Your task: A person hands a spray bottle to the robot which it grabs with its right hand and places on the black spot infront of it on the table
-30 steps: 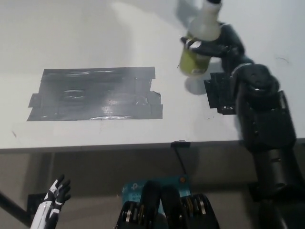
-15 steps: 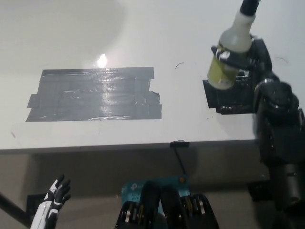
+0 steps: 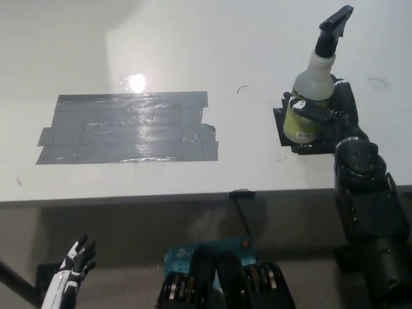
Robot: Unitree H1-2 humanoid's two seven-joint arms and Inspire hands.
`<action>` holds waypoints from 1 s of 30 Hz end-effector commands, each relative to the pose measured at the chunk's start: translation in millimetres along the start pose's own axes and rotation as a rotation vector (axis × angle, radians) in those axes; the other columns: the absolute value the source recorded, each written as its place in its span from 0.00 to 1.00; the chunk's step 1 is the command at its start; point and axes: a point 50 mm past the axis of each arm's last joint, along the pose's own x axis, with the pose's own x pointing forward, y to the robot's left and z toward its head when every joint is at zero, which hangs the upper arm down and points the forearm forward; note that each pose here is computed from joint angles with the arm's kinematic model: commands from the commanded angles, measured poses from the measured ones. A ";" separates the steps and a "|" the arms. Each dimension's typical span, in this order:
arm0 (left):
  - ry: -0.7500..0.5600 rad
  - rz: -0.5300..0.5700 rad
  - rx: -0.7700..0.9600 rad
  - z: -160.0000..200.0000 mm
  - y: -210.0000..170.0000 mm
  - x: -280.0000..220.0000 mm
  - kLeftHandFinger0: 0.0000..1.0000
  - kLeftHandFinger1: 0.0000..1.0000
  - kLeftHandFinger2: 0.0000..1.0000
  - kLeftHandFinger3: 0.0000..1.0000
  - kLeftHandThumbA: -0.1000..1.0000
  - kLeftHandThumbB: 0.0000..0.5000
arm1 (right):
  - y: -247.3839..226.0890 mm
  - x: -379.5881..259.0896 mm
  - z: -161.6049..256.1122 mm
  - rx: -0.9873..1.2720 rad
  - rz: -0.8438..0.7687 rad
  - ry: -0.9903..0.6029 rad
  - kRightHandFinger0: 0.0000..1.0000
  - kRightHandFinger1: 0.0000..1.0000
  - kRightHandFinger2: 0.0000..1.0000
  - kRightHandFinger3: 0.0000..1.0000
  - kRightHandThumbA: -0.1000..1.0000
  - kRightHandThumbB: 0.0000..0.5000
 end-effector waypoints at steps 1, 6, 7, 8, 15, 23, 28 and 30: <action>-0.030 0.000 0.019 3.9 1.4 -6.7 1.00 1.00 1.00 1.00 0.97 0.00 | 1.3 9.3 35.0 -0.058 -0.115 -0.308 0.12 0.34 0.49 0.11 0.71 0.63; -0.042 -0.003 0.022 5.7 3.5 -3.1 1.00 1.00 1.00 1.00 1.00 0.01 | 3.7 2.6 35.2 -0.019 -0.143 -0.415 0.28 0.53 0.74 0.45 0.75 0.74; -0.041 -0.003 0.022 5.7 3.6 -3.2 1.00 1.00 1.00 1.00 1.00 0.01 | 4.4 0.2 33.5 -0.017 -0.129 -0.415 0.43 0.71 0.98 0.74 0.79 0.85; -0.039 -0.003 0.022 5.2 4.1 -3.9 1.00 1.00 1.00 1.00 1.00 0.02 | 6.6 -4.7 28.5 -0.016 -0.063 -0.402 0.77 1.00 1.00 1.00 0.88 0.97; -0.041 -0.001 0.026 5.5 6.8 -4.1 1.00 1.00 1.00 1.00 1.00 0.00 | 11.1 -23.8 -5.9 -0.086 0.187 -0.291 1.00 1.00 1.00 1.00 1.00 0.99; -0.037 0.002 0.022 6.1 8.7 -2.2 1.00 1.00 1.00 1.00 1.00 0.04 | -7.4 -35.7 -32.5 -0.049 0.190 -0.223 1.00 1.00 1.00 1.00 1.00 1.00; -0.035 0.001 0.024 6.3 8.2 -1.0 1.00 1.00 1.00 1.00 0.97 0.03 | -30.2 -41.4 -25.2 0.024 0.133 -0.217 1.00 1.00 1.00 1.00 1.00 1.00; -0.037 0.003 0.024 6.3 8.4 -0.6 1.00 1.00 1.00 1.00 0.96 0.00 | -40.7 -44.9 -18.0 0.063 0.104 -0.241 1.00 1.00 1.00 1.00 1.00 1.00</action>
